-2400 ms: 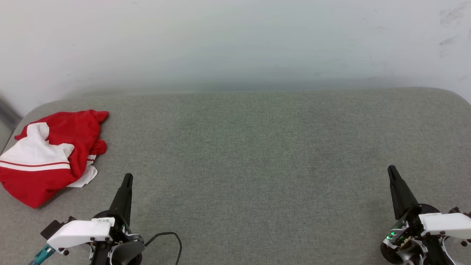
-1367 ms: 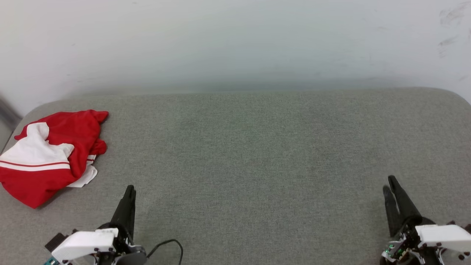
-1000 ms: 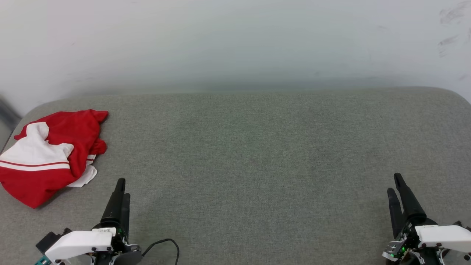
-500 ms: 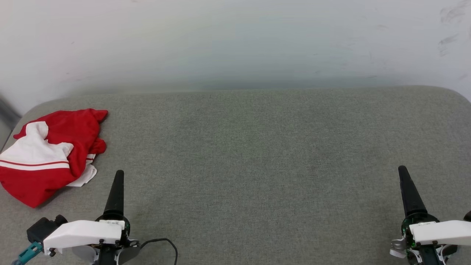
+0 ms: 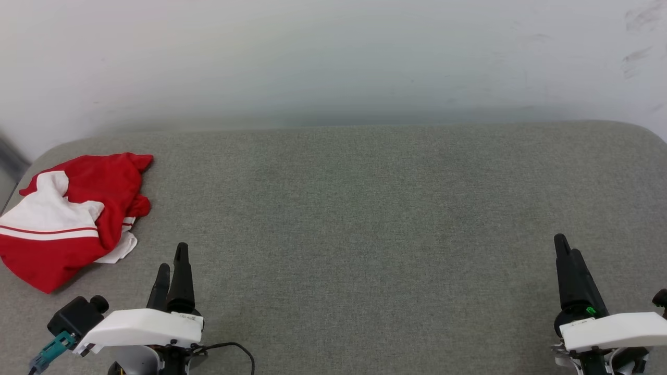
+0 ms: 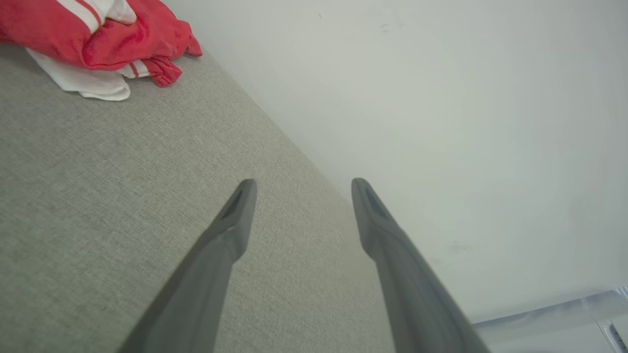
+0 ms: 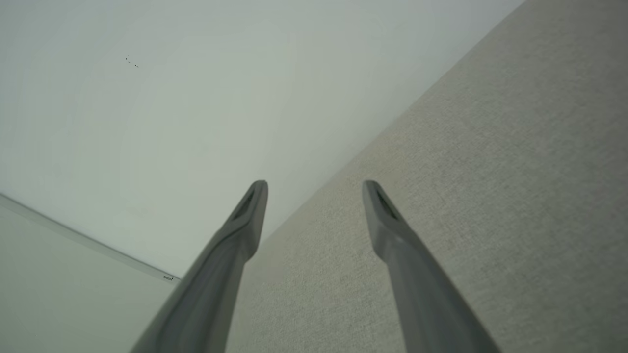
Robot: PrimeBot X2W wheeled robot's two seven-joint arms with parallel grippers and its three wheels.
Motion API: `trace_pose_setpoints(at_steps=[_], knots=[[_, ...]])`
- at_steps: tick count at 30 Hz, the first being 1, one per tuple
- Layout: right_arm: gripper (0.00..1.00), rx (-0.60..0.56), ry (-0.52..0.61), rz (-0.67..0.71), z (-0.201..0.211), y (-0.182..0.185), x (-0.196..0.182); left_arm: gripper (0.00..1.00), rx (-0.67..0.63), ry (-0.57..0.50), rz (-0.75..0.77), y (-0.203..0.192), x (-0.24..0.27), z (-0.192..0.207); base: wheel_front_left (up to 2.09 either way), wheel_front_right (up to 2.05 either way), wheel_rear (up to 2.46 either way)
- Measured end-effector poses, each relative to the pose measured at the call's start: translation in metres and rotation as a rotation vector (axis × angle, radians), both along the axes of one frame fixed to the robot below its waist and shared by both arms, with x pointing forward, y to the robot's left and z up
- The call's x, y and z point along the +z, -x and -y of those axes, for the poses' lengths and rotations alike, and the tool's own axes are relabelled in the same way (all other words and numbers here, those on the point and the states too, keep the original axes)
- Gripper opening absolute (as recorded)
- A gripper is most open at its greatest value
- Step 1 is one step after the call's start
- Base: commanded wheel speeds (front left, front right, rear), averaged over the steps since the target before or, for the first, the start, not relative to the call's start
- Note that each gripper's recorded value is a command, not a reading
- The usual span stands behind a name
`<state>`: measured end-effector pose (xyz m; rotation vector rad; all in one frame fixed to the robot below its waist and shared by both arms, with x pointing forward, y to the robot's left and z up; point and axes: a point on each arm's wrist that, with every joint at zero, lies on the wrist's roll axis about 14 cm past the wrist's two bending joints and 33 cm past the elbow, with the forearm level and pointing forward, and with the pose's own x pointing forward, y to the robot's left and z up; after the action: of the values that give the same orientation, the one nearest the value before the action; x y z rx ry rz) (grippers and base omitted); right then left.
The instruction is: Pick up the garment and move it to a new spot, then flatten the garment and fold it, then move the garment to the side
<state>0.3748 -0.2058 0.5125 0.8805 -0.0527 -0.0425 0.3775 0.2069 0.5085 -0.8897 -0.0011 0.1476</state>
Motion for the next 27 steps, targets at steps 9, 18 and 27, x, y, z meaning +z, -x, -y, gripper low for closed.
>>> trace_pose_setpoints(at_steps=[9,18,27], knots=[[1.00,0.002,0.150,0.020,-0.003,0.000,0.006,1.00,0.004,-0.162,-0.003,0.001,0.003,0.004,0.00,0.00,0.00],[1.00,-0.001,0.278,0.033,-0.004,0.001,0.009,1.00,0.007,-0.309,0.009,0.001,0.009,0.008,0.00,0.00,0.00],[1.00,-0.002,0.386,0.045,-0.005,0.002,0.012,1.00,0.002,-0.424,0.021,0.002,0.012,0.014,0.00,0.00,0.00]])
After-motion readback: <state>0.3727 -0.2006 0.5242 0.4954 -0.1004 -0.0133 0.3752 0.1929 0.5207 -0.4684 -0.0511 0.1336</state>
